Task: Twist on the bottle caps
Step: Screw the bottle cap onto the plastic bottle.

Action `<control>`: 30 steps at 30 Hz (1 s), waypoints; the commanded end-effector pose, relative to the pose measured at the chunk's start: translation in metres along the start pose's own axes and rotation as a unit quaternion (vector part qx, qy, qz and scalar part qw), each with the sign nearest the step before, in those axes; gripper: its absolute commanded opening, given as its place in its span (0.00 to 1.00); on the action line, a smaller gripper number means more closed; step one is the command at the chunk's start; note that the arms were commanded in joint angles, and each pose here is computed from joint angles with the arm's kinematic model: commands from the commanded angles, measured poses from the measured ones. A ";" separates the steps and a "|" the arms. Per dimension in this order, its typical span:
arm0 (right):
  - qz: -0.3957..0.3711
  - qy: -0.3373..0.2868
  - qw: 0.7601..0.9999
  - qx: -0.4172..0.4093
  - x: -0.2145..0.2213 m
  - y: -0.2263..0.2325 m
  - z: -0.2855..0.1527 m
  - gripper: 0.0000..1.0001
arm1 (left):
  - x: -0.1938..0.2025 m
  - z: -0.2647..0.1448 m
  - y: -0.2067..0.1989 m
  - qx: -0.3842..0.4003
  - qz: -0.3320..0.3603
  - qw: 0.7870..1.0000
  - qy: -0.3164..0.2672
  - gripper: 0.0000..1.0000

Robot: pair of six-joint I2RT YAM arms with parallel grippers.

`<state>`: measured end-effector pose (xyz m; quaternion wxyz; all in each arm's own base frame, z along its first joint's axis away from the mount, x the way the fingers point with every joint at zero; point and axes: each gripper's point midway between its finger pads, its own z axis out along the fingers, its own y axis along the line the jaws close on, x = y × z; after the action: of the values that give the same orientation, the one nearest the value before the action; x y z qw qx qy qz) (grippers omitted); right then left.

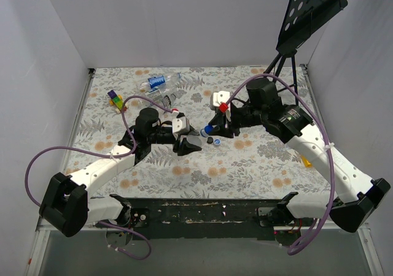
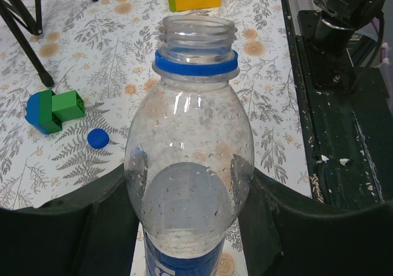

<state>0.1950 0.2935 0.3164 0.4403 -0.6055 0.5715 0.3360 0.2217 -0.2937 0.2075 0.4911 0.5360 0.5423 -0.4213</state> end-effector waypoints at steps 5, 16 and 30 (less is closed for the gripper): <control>-0.105 -0.003 0.993 -0.060 -0.002 0.016 -0.007 0.01 | -0.019 -0.001 -0.008 0.040 0.016 0.999 -0.018 0.00; -0.126 0.009 0.990 -0.064 -0.001 0.004 0.002 0.01 | -0.019 -0.002 -0.010 0.049 0.026 0.998 -0.011 0.00; -0.137 0.015 0.983 -0.118 0.009 0.015 0.009 0.01 | -0.020 -0.004 -0.012 0.057 0.026 0.998 -0.010 0.00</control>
<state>0.1856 0.2956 0.2933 0.3962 -0.7213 0.4683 0.3216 0.2067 -0.2918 0.2020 0.4539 0.5605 0.5317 -0.4439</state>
